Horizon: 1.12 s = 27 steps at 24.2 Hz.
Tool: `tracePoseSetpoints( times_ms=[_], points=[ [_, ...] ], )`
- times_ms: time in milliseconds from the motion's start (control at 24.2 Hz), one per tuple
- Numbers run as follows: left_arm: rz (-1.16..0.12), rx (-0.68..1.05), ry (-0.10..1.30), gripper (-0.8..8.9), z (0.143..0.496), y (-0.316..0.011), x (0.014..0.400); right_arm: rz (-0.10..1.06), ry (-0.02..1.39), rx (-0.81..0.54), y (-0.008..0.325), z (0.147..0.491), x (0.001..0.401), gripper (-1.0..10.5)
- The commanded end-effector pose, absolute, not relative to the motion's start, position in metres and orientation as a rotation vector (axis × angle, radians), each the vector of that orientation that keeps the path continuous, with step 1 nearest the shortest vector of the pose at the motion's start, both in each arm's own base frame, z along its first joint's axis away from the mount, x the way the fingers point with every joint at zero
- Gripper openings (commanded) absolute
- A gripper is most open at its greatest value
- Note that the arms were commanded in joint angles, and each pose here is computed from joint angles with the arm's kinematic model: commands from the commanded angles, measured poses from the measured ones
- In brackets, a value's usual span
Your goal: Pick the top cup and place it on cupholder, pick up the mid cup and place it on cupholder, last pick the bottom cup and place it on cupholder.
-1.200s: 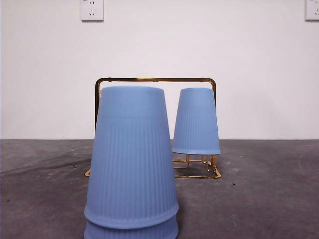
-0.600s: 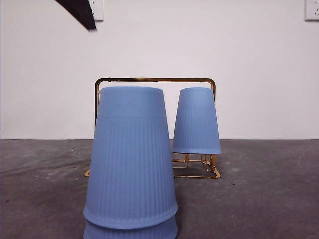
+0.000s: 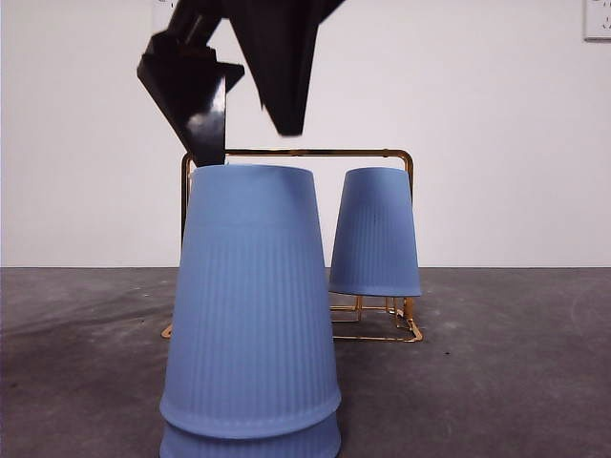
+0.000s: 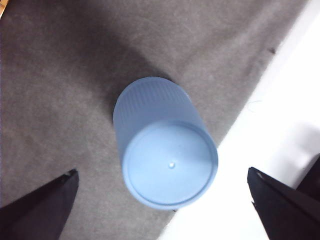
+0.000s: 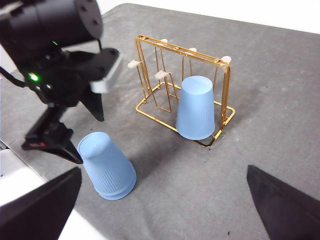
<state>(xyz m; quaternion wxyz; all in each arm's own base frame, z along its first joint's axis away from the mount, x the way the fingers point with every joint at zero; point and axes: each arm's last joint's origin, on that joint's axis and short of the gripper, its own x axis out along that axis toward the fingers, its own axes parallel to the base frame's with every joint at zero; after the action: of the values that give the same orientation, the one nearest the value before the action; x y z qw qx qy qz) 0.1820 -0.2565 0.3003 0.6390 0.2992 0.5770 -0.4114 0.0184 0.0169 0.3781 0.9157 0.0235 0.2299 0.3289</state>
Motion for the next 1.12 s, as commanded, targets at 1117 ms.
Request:
tracePoseSetpoints(
  times_ms=[1117],
  points=[
    [-0.982,0.780,1.355,3.00,0.278,-0.280,0.184,0.690,0.442,0.004,0.017,0.381,0.018,5.6]
  ],
)
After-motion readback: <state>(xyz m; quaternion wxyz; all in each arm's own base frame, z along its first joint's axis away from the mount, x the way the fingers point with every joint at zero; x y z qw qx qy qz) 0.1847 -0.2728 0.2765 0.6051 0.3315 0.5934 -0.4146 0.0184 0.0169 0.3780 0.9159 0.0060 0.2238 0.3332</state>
